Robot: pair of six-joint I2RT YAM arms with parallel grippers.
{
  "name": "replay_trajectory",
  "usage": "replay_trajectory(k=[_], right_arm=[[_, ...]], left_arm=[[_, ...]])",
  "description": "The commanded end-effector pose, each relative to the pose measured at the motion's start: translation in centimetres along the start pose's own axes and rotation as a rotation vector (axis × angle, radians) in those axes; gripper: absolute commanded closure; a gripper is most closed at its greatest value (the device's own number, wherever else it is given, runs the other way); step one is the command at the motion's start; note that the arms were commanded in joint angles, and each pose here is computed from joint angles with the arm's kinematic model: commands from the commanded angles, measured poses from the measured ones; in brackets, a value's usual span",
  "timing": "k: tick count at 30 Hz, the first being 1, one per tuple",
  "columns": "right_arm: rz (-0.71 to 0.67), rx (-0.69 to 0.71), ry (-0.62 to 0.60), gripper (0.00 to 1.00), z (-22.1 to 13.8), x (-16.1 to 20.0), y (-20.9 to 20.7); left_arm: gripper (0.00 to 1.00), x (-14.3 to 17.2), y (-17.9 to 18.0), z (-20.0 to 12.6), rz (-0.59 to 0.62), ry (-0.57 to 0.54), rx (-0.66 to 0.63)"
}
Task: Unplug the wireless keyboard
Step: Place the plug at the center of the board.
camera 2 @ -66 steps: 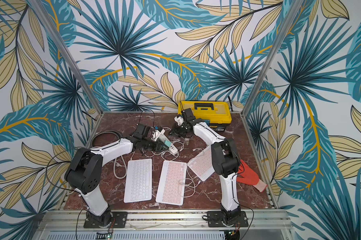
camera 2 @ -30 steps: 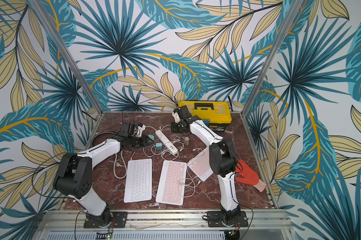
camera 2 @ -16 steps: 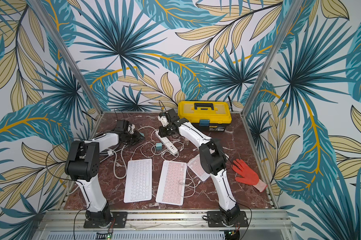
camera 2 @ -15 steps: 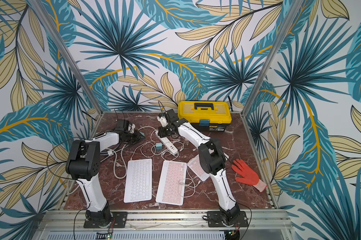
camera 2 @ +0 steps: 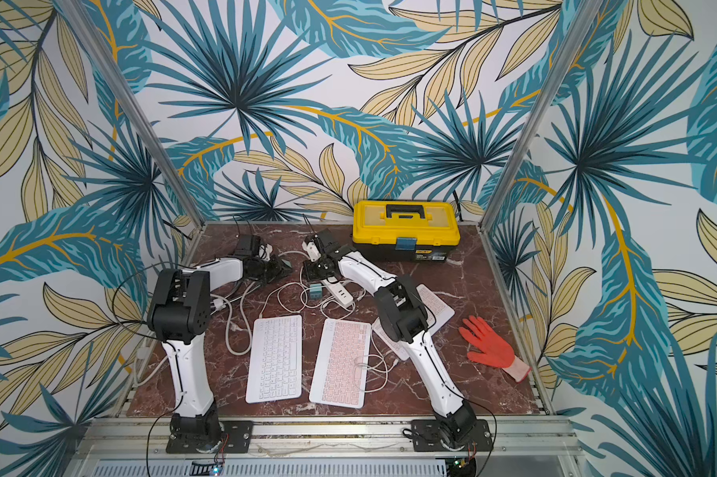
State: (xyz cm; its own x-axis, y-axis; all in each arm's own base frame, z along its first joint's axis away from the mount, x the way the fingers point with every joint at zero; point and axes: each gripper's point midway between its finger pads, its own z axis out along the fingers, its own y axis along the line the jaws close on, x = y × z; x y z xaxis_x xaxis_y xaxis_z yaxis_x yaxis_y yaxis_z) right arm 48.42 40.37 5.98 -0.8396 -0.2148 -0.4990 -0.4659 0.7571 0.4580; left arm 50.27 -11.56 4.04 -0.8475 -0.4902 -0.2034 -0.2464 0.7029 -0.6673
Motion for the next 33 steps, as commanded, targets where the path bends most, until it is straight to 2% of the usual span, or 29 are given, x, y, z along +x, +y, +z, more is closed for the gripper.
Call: replay_trajectory(k=[1,6,12,20,26,33], right_arm=[[0.029,0.05,0.04,0.79,1.0,1.2,-1.1],[0.012,0.074,0.069,0.66,0.4,1.6,-1.3],[-0.015,0.127,0.095,0.58,-1.5,2.0,-1.6],[-0.056,0.195,0.091,0.56,-4.9,1.9,-1.6],[-0.092,0.166,0.042,0.56,-7.7,1.4,-0.1],[-0.071,0.224,0.082,0.55,-9.9,3.1,-0.6]], left_arm=[[0.86,0.1,0.9,0.6,-0.03,0.016,-0.007],[0.66,0.5,1.5,0.5,-0.049,0.021,-0.019],[0.52,0.1,0.3,-0.8,-0.023,-0.002,-0.001],[0.48,-0.5,-1.6,-3.3,0.009,-0.053,0.024],[0.47,-0.3,-2.8,-5.8,0.028,-0.099,0.032],[0.47,1.1,-3.3,-9.2,0.008,-0.148,0.027]])
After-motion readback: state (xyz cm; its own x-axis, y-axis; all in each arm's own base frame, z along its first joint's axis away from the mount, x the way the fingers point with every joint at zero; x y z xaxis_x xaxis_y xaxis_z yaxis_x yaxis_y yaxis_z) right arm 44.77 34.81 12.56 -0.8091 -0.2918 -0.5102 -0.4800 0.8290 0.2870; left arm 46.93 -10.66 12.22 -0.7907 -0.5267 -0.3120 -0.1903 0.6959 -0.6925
